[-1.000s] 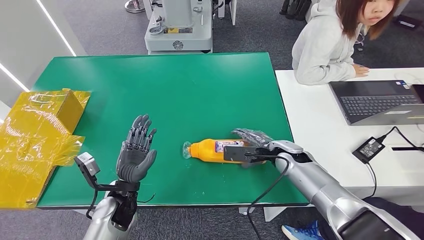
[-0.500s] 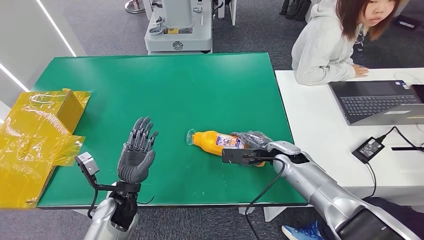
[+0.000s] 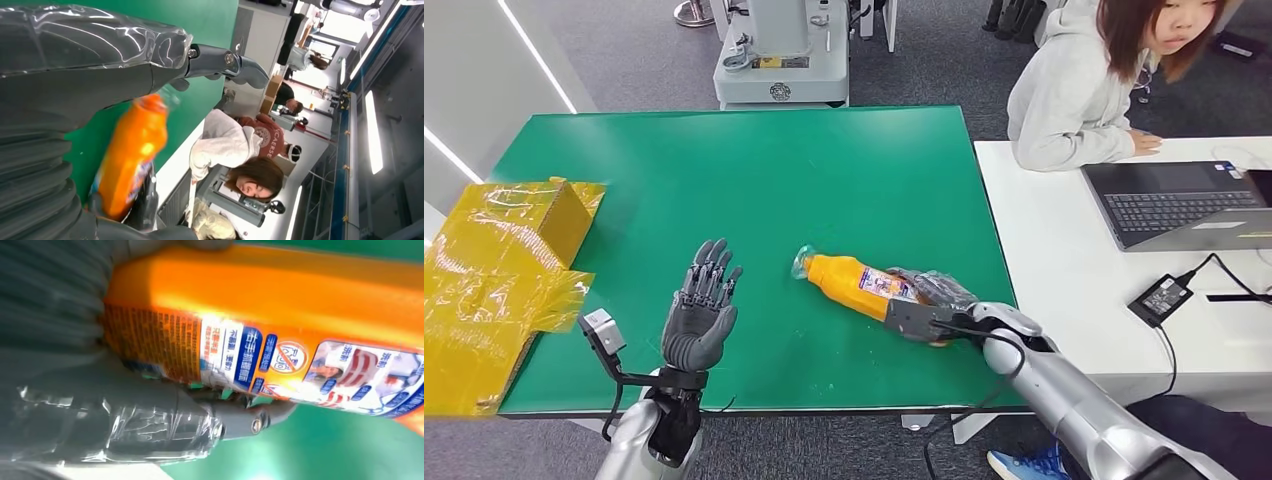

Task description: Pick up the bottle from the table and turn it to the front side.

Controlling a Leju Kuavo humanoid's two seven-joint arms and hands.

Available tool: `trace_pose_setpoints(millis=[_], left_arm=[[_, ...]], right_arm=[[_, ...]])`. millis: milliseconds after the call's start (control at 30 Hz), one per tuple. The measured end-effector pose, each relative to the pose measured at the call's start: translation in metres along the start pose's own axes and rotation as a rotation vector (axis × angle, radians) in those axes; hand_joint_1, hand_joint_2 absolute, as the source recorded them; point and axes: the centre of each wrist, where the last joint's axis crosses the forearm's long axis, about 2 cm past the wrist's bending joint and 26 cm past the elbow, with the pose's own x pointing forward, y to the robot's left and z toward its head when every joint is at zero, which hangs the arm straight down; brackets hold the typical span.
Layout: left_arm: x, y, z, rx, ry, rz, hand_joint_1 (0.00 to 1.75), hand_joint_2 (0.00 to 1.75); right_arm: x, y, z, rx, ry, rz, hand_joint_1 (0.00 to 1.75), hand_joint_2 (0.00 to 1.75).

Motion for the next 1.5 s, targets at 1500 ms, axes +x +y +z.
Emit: trace_pose_setpoints(millis=[1500], left_arm=[[0.075,0.002,-0.099,-0.130,-0.122,-0.149,0.00,1.75]], right_arm=[[0.154,-0.048,-0.076,-0.507,-0.604,-0.130,1.75,1.75]])
